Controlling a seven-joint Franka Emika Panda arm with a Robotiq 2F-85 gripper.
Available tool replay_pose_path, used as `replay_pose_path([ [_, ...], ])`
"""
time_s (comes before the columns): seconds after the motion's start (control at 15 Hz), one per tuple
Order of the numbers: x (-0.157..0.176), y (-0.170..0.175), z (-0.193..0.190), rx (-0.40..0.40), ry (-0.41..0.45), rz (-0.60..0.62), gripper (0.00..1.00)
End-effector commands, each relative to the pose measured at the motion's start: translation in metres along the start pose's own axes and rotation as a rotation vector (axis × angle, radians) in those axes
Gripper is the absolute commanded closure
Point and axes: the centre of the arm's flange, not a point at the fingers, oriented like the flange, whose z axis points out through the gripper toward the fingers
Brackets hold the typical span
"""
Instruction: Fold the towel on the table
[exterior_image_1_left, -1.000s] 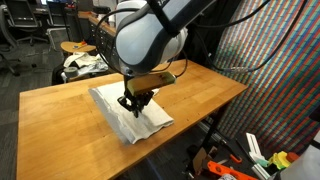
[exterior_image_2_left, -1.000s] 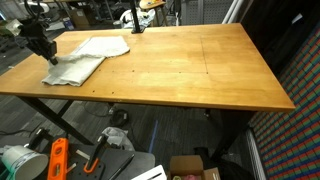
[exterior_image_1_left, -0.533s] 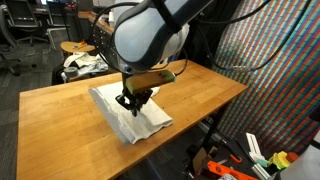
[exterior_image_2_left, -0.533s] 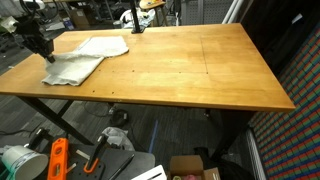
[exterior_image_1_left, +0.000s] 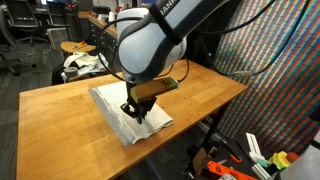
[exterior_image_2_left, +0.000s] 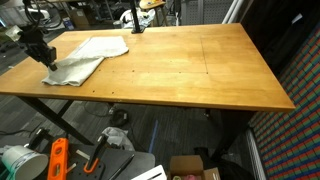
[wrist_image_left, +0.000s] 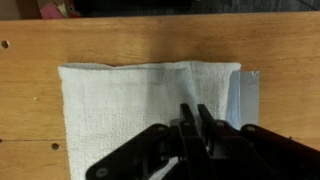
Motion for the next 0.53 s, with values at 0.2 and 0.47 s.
replay_pose_path([
  [0.2,0.000,0.014,0.026,-0.015,-0.050,-0.017,0.87],
  [0.47,0.003,0.030,0.048,-0.024,-0.105,-0.007,0.87],
])
